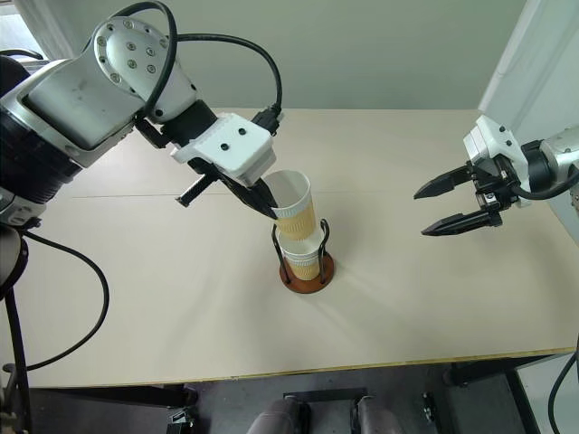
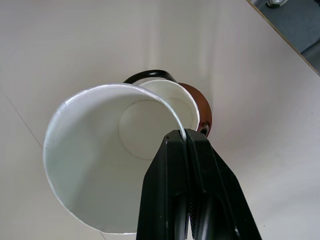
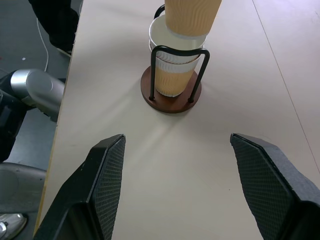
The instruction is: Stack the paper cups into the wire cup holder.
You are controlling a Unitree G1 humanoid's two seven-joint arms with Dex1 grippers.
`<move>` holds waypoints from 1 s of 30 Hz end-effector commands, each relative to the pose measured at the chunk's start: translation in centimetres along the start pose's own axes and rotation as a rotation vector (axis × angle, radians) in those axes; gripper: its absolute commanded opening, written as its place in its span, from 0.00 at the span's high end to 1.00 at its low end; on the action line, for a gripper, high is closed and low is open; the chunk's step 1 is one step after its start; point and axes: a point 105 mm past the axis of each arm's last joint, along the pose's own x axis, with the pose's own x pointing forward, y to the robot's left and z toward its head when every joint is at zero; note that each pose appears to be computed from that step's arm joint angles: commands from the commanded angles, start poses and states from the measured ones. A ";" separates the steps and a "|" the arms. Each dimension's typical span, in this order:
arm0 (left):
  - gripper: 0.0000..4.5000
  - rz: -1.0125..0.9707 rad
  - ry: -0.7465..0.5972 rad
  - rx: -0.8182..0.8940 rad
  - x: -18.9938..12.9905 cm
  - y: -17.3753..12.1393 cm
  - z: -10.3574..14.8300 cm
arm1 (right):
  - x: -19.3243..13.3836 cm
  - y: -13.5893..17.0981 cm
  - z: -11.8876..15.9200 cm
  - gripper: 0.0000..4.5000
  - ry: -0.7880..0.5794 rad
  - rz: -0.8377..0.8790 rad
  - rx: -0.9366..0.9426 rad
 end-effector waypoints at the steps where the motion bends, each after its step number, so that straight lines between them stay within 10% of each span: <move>1: 0.99 -0.018 -0.004 0.019 -0.4 -0.4 0.4 | -1.0 0.1 1.3 0.25 -0.009 -0.021 -0.042; 11: 0.99 -0.055 -0.022 0.007 0.2 -1.2 0.5 | -0.9 0.2 1.3 0.25 -0.007 -0.019 -0.038; 24: 0.06 0.005 -0.088 -0.114 -0.2 -1.3 -0.6 | -0.7 0.0 1.0 0.25 -0.006 -0.021 -0.030; 30: 0.01 0.461 -0.438 -0.357 -5.4 1.5 -1.1 | -1.3 -2.6 0.2 0.25 -0.040 -0.170 0.033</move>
